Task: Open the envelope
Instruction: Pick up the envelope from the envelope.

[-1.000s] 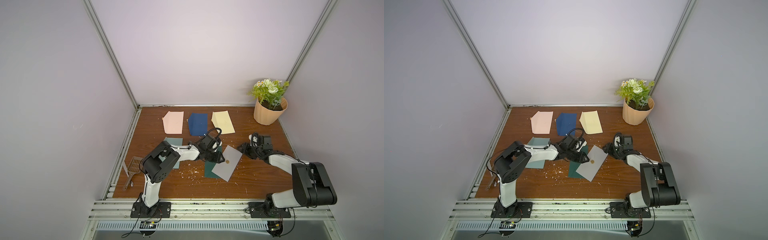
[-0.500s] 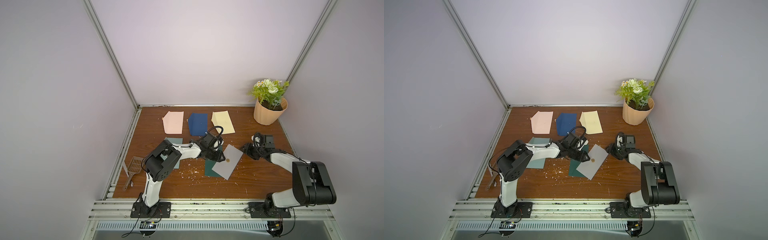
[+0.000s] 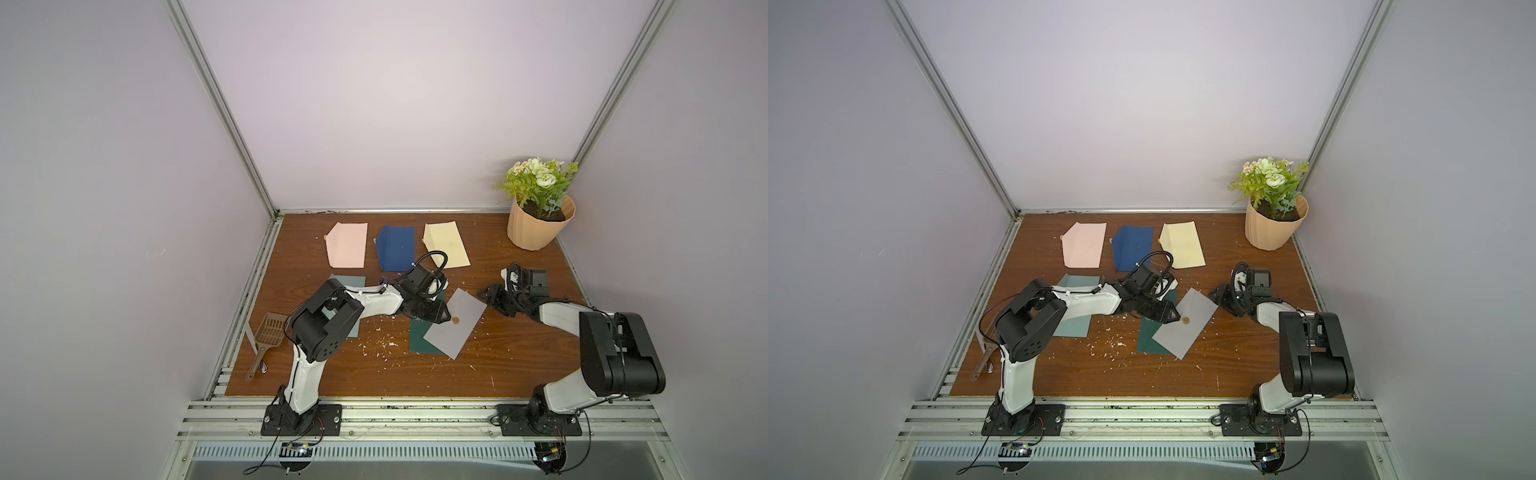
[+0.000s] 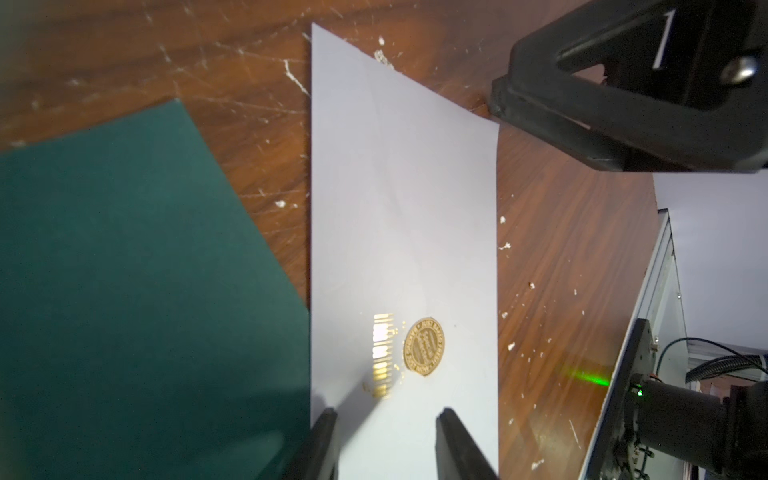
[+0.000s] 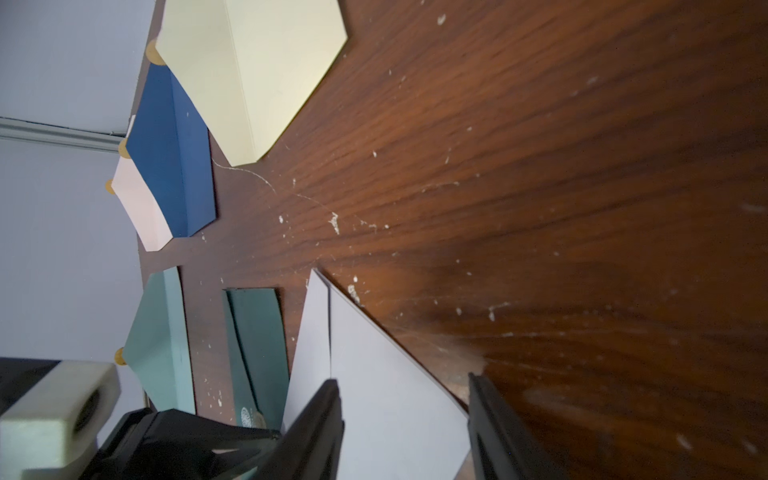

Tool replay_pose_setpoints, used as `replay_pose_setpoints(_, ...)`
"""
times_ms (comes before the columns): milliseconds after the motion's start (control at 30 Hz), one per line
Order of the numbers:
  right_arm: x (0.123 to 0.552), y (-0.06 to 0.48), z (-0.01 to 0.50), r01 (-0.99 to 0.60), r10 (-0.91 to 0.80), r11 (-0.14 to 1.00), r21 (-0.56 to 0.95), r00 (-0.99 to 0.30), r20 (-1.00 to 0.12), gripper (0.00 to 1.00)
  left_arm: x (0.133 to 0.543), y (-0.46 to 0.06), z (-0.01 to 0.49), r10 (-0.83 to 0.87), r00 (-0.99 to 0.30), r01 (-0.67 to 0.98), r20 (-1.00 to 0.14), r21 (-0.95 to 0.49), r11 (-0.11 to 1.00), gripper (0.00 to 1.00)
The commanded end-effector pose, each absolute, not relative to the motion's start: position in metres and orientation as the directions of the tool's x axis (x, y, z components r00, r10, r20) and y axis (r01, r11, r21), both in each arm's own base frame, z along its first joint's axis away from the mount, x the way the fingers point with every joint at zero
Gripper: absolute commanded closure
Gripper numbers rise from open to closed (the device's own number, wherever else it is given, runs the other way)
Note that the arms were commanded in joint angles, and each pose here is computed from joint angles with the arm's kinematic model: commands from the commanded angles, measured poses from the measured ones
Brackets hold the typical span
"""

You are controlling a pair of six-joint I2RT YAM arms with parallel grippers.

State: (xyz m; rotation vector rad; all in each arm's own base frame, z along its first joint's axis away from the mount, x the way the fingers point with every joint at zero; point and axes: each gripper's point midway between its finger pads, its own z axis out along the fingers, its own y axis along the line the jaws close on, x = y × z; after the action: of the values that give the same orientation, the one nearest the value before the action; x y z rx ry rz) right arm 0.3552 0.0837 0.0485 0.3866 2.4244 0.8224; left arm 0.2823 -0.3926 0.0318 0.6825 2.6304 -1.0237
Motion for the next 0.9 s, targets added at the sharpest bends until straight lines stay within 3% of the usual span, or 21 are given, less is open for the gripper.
replay_pose_setpoints(0,0.335,0.084,0.036,0.132,0.424,0.772,0.621,-0.835,-0.349,0.46,0.257,-0.324,-0.056,0.36,-0.925,0.377,-0.12,-0.398,0.836,0.58)
replay_pose_setpoints(367,0.341,0.072,0.052,0.13,0.446,0.789,0.601,-0.792,-0.416,0.43,0.256,-0.322,-0.057,0.357,-0.927,0.373,-0.118,-0.397,0.838,0.58)
replay_pose_setpoints(867,0.333,0.08,0.041,0.135,0.451,0.758,0.639,-0.816,-0.362,0.44,0.257,-0.321,-0.058,0.354,-0.928,0.37,-0.115,-0.394,0.841,0.58)
